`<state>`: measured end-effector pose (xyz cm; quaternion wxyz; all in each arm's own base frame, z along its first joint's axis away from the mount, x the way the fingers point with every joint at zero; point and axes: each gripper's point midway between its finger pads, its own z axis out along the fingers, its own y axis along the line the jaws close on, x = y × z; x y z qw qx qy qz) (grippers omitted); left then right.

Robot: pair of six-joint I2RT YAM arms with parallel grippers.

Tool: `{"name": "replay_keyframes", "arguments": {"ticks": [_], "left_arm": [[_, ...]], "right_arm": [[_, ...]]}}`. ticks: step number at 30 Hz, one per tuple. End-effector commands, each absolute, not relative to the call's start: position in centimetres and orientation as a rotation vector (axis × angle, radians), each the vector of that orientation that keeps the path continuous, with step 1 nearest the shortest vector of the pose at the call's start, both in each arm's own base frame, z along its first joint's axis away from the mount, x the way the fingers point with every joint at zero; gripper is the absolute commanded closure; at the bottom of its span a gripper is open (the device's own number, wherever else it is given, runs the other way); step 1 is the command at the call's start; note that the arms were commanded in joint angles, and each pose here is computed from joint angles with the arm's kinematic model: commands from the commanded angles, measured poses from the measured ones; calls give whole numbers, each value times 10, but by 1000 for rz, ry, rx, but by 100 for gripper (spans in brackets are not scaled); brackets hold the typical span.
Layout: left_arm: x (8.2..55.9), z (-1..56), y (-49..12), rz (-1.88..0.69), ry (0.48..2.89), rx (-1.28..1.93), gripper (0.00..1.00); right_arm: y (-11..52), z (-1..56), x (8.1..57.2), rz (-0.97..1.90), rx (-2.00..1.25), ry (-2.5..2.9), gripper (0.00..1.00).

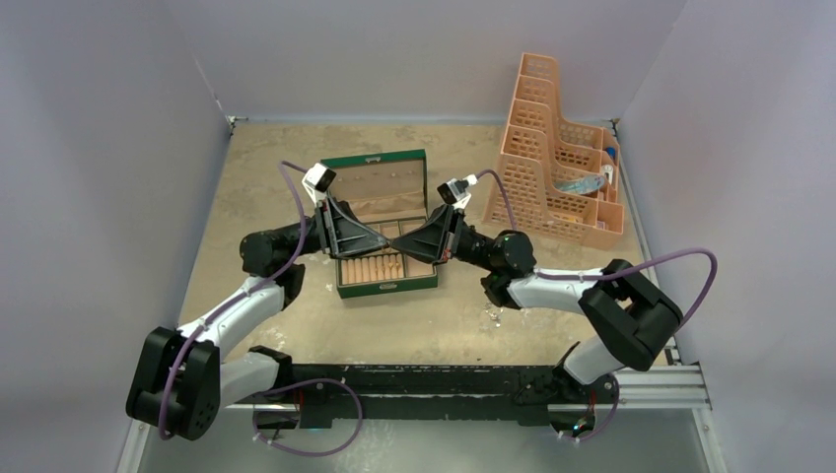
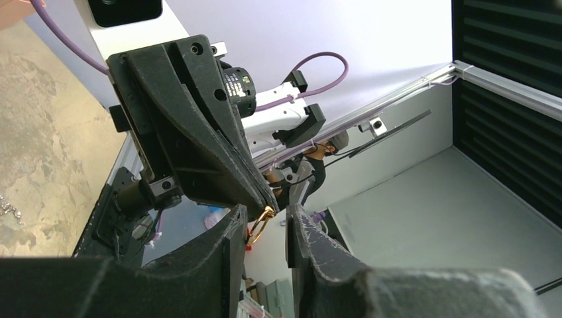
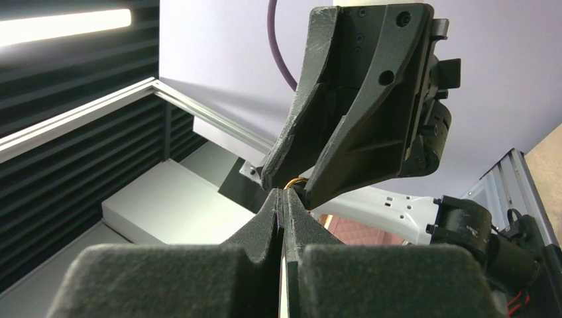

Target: Organize the mixed jewelry

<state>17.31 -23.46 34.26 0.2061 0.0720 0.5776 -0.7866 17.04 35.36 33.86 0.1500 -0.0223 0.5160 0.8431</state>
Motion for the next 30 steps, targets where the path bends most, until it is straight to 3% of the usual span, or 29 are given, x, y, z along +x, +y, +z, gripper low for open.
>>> {"name": "replay_keyframes", "arguments": {"ticks": [1,11,20,25,30], "left_arm": [[162,358,-230,-2150,1503,309,75],[165,353,-231,-2145,1519,285,99],[171,348,-231,-2099,1541,235,100],[178,345,-232,-2024,1562,225,100],[186,343,-233,-1929,1587,225,100]], "right_arm": [[337,366,158,2456,-149,1262,100],[335,368,159,2460,-142,1245,100],[332,361,156,2404,-150,1274,100],[337,348,162,2268,-150,1381,68],[354,346,183,1981,-219,1503,55]]}}
